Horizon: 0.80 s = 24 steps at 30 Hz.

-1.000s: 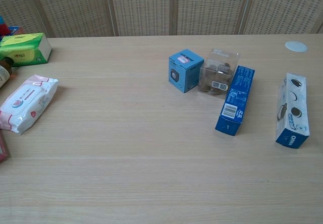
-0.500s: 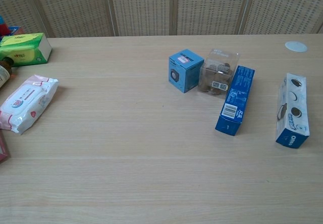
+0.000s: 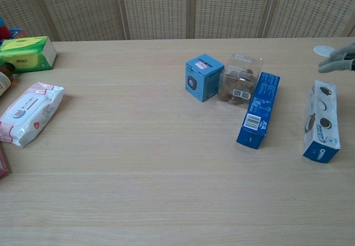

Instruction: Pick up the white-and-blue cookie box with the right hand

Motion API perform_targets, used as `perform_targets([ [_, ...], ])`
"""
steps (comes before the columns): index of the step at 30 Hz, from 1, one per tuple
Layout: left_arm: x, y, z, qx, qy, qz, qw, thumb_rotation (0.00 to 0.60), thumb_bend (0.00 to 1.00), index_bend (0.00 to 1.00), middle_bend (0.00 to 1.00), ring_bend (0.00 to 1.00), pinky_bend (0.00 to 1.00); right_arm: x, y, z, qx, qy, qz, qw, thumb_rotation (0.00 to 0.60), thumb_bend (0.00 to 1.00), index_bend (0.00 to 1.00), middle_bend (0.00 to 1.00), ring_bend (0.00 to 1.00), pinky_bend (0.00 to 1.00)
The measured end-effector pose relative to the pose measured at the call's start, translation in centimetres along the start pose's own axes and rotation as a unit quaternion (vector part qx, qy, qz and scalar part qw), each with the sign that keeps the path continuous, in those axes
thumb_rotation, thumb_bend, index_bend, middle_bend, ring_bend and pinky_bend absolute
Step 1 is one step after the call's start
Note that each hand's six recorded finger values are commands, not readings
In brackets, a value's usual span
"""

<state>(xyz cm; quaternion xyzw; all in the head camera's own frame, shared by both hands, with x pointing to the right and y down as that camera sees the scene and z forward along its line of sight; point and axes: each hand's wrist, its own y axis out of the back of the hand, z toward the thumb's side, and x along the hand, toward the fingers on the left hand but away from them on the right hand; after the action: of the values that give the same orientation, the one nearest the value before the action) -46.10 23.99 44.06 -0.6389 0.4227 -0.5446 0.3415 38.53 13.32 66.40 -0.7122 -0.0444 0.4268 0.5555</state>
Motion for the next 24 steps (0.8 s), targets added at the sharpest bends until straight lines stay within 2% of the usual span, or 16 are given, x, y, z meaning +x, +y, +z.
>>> perform_targets([
  [7,0.0,-0.2,-0.3,0.001,0.003,-0.009,0.9999,0.600,0.00,0.11,0.00,0.00,0.00,-1.6,-1.5,0.8,0.026,0.028,0.042,0.9984,0.600,0.00,0.04,0.00,0.00,0.00],
  [14,0.3,-0.7,-0.5,0.012,0.013,-0.015,0.9997,0.600,0.00,0.11,0.00,0.00,0.00,-3.4,-2.6,1.4,0.059,0.069,0.093,0.9916,0.600,0.00,0.06,0.03,0.00,0.00],
  [21,0.6,-1.1,-0.7,0.018,0.021,-0.020,0.9994,0.600,0.00,0.11,0.00,0.00,0.00,-4.1,-3.4,1.6,0.067,0.084,0.117,0.9873,0.600,0.00,0.09,0.04,0.00,0.00],
  [24,0.7,-1.3,-0.7,0.020,0.022,-0.023,0.9993,0.600,0.00,0.11,0.00,0.00,0.00,-4.2,-3.8,1.6,0.070,0.086,0.125,0.9859,0.600,0.00,0.13,0.08,0.00,0.00],
])
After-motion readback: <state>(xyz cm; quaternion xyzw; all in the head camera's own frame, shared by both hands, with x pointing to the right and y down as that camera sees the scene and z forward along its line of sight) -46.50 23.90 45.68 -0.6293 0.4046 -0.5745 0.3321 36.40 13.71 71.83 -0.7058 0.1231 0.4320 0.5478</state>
